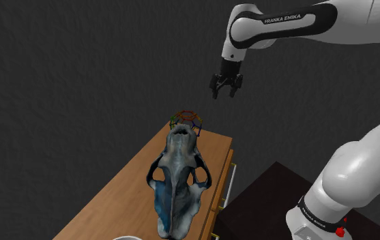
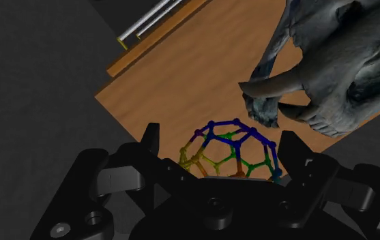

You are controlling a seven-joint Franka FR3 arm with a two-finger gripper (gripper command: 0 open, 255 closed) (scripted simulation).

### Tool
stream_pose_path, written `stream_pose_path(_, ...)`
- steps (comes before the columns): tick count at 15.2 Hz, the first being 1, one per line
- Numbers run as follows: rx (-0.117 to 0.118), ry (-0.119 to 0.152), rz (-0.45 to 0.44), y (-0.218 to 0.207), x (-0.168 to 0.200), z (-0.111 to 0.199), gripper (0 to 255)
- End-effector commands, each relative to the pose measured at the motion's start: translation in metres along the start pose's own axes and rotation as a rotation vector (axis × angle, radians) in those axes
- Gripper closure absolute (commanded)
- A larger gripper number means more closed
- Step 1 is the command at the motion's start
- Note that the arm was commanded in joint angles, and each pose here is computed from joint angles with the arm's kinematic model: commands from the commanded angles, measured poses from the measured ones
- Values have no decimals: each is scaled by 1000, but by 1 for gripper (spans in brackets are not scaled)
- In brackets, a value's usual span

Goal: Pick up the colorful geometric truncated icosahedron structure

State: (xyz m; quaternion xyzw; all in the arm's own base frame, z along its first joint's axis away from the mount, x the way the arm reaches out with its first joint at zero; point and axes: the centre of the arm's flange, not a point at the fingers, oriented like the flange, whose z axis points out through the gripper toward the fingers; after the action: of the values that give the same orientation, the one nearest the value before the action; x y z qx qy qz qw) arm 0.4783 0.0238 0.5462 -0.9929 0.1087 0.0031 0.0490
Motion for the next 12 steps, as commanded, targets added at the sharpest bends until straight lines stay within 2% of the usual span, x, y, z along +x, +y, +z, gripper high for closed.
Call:
stream_pose_path(1, -10, -21, 13, -8, 26, 16, 0)
stream_pose_path(12, -67, -136, 85, -44, 161, 99, 0)
